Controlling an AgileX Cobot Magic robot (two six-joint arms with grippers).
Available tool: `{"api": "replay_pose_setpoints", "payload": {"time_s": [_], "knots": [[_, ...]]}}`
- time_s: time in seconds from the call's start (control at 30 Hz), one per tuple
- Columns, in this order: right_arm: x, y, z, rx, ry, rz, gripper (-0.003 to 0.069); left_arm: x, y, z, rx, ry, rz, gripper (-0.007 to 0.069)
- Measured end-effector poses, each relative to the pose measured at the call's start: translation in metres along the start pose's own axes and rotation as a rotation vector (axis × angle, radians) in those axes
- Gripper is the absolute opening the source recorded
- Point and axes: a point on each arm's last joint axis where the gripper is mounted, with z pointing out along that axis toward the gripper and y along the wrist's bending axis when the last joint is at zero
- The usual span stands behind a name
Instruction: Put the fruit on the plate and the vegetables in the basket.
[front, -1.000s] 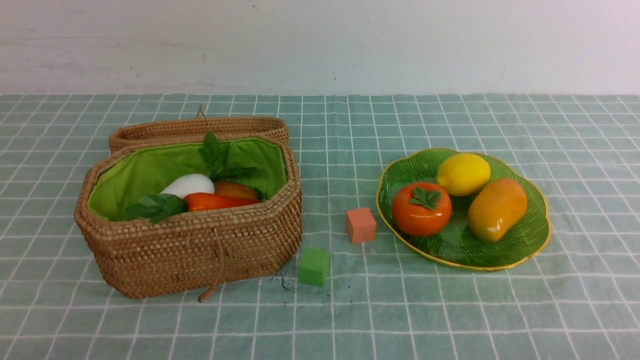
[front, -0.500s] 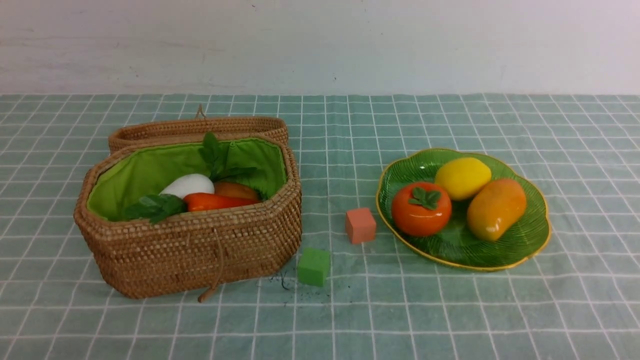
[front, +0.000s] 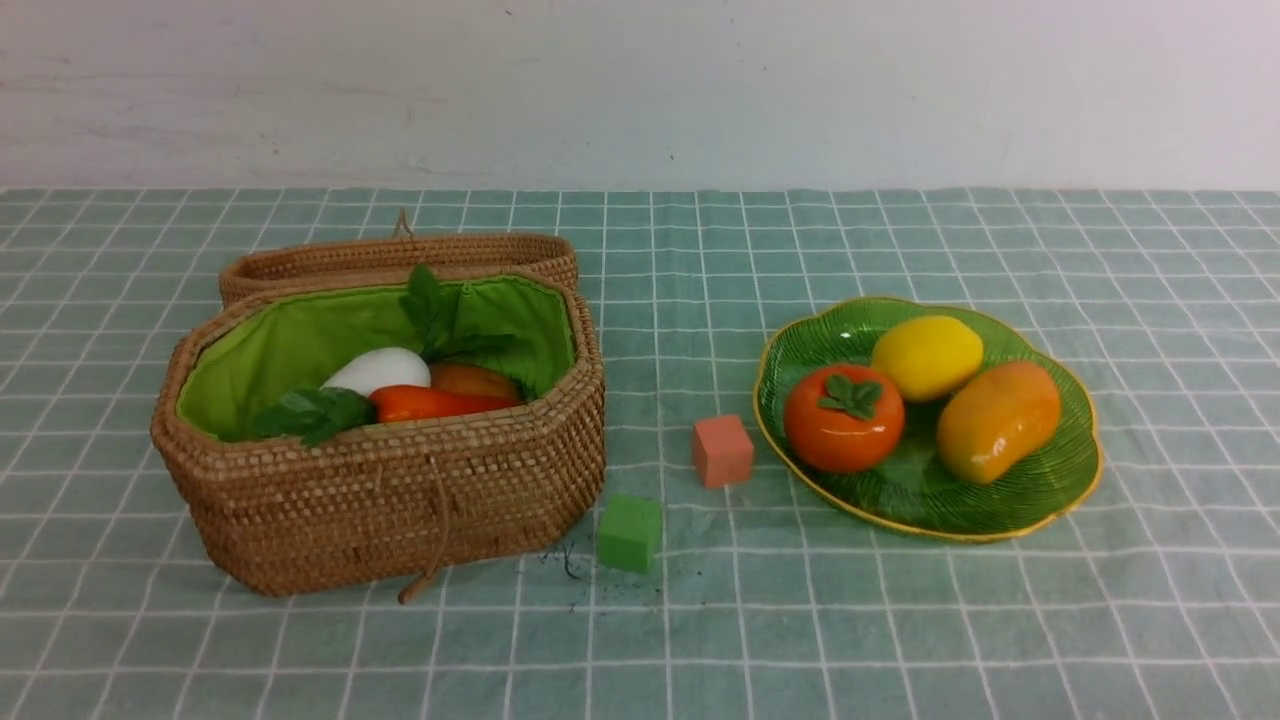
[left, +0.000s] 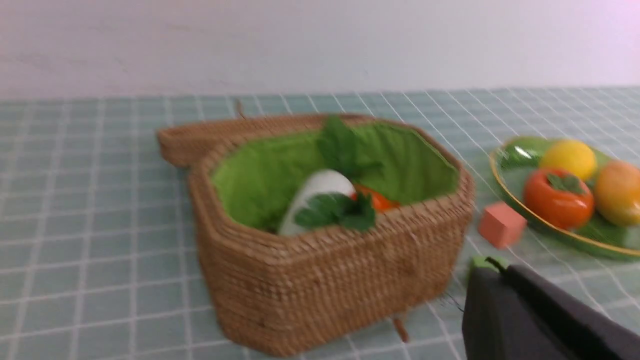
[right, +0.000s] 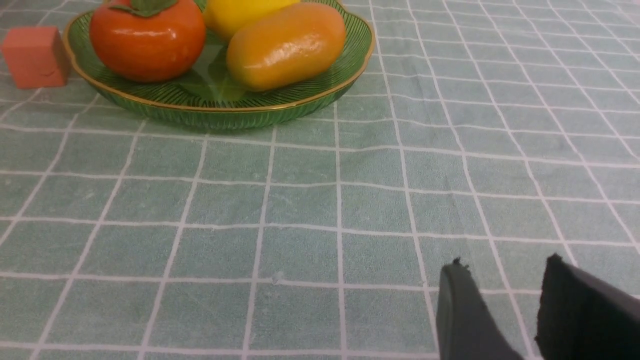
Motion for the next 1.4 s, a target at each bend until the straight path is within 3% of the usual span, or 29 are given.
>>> {"api": "replay_pose_setpoints", "payload": {"time_s": [0.17,0.2,0.43,1.4], "knots": [[0.0,0.0,0.0,0.0,0.0,0.0,0.0241,0.044,0.009,0.006,-0.155,-0.018,-0.094,-0.0013],[0.0,0.0,0.0,0.0,0.0,0.0,0.0241,0.067,0.013,0.008,-0.196,0.003,-0.134,-0.0013],[0.0,0.0,0.0,0.0,0.0,0.0,0.0241,0.142,0.023,0.021,-0.248,0.188,-0.147,-0.0009],[0.0,0.0,0.0,0.0,0.0,0.0,0.0242,0.14,0.025,0.022,-0.257,0.154,-0.105,0.0015]]}}
